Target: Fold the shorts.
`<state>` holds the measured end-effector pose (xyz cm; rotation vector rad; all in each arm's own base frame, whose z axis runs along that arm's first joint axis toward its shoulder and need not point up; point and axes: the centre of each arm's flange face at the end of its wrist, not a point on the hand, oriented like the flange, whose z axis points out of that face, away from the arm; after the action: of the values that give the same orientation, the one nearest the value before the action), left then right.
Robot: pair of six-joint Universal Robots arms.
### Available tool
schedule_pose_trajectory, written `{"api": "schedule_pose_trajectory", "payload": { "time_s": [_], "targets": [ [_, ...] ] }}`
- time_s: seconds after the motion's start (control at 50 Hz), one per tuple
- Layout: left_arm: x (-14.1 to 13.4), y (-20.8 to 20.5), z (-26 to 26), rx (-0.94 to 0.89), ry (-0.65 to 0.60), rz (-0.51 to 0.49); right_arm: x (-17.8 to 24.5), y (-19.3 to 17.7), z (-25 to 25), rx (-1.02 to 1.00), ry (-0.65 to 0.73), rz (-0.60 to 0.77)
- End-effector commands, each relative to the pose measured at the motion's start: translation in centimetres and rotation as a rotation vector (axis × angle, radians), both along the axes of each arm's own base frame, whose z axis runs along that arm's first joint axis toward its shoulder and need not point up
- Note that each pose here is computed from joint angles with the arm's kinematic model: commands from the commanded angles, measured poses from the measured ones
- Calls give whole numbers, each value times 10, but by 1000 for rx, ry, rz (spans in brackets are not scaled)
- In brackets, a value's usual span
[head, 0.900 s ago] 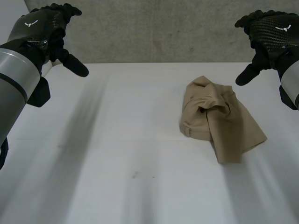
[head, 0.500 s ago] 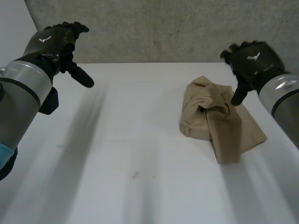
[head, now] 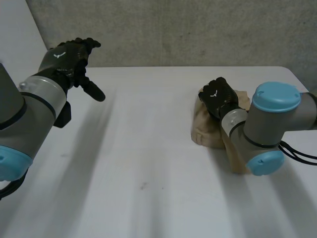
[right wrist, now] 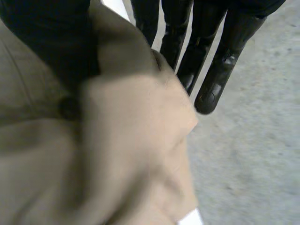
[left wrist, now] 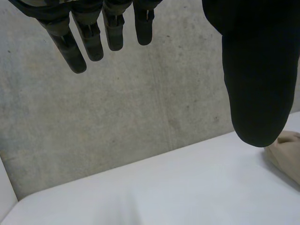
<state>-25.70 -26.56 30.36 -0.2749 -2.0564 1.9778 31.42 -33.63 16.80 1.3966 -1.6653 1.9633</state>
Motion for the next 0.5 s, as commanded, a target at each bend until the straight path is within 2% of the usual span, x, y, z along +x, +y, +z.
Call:
{"api": "schedule_pose_trajectory", "payload": {
  "time_s": [0.02,0.14,0.22,0.28,0.5],
  "targets": [
    [-12,3,-14,29,-4,-32,6,6,19,-80,-12,-18],
    [-23,6,-26,74,43,-61,21,40,58,-87,-147,37],
    [-36,10,-36,145,150,-91,33,70,76,-40,-261,88],
    [-44,11,-47,204,209,-102,40,85,75,-13,-269,99],
    [-69,23,-108,463,264,-181,48,112,64,47,-240,91]
  ]
}}
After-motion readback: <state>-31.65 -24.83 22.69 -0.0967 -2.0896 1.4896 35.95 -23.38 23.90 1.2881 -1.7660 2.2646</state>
